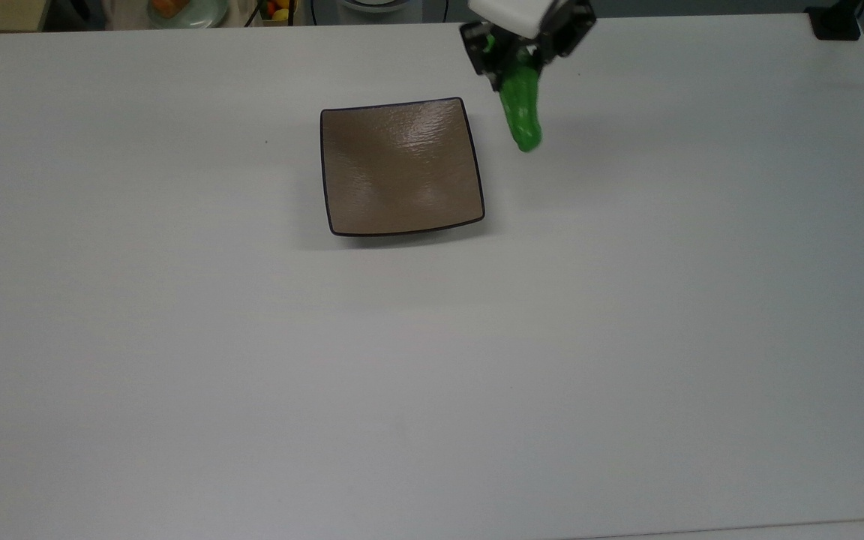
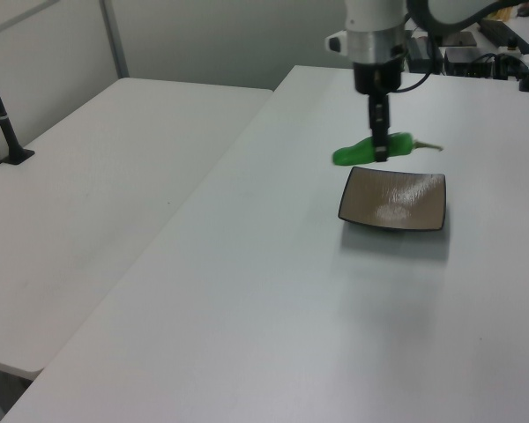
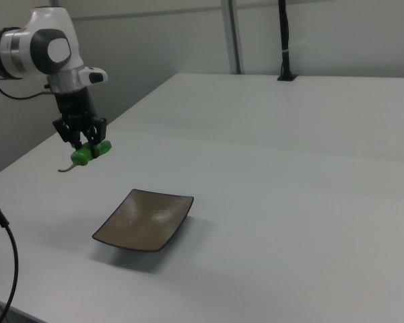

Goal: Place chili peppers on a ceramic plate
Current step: 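Lift the held pepper and carry it over the brown plate, then lower the pepper onto the plate and open the gripper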

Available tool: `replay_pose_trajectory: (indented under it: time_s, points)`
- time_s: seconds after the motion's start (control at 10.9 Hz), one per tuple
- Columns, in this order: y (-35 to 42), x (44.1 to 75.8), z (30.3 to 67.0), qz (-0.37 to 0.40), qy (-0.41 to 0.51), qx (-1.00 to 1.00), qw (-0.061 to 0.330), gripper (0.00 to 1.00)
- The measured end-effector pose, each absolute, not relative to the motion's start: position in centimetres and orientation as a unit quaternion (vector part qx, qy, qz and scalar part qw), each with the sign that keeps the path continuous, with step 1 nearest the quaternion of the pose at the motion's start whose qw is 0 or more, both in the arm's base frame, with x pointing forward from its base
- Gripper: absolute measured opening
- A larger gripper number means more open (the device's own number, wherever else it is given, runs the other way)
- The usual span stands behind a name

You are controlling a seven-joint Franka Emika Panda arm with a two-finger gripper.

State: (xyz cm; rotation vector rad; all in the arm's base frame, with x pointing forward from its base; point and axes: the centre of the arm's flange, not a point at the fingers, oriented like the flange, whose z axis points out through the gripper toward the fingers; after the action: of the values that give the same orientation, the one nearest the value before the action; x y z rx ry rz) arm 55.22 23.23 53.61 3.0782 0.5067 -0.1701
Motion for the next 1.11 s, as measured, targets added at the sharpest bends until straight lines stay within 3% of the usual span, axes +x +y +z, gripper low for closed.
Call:
replay_pose_trajectory:
  time_s: [0.28, 0.46, 0.74, 1.11]
  points:
    - [18.0, 53.8, 52.7, -0.082, 0.157, 0.984, 0.008, 0.44]
    - [14.5, 53.8, 50.2, -0.100, 0.139, 0.985, 0.007, 0.44]
    - [12.1, 54.5, 44.5, -0.060, 0.122, 0.991, 0.001, 0.44]
    - [10.1, 54.8, 40.5, -0.003, 0.123, 0.992, -0.004, 0.44]
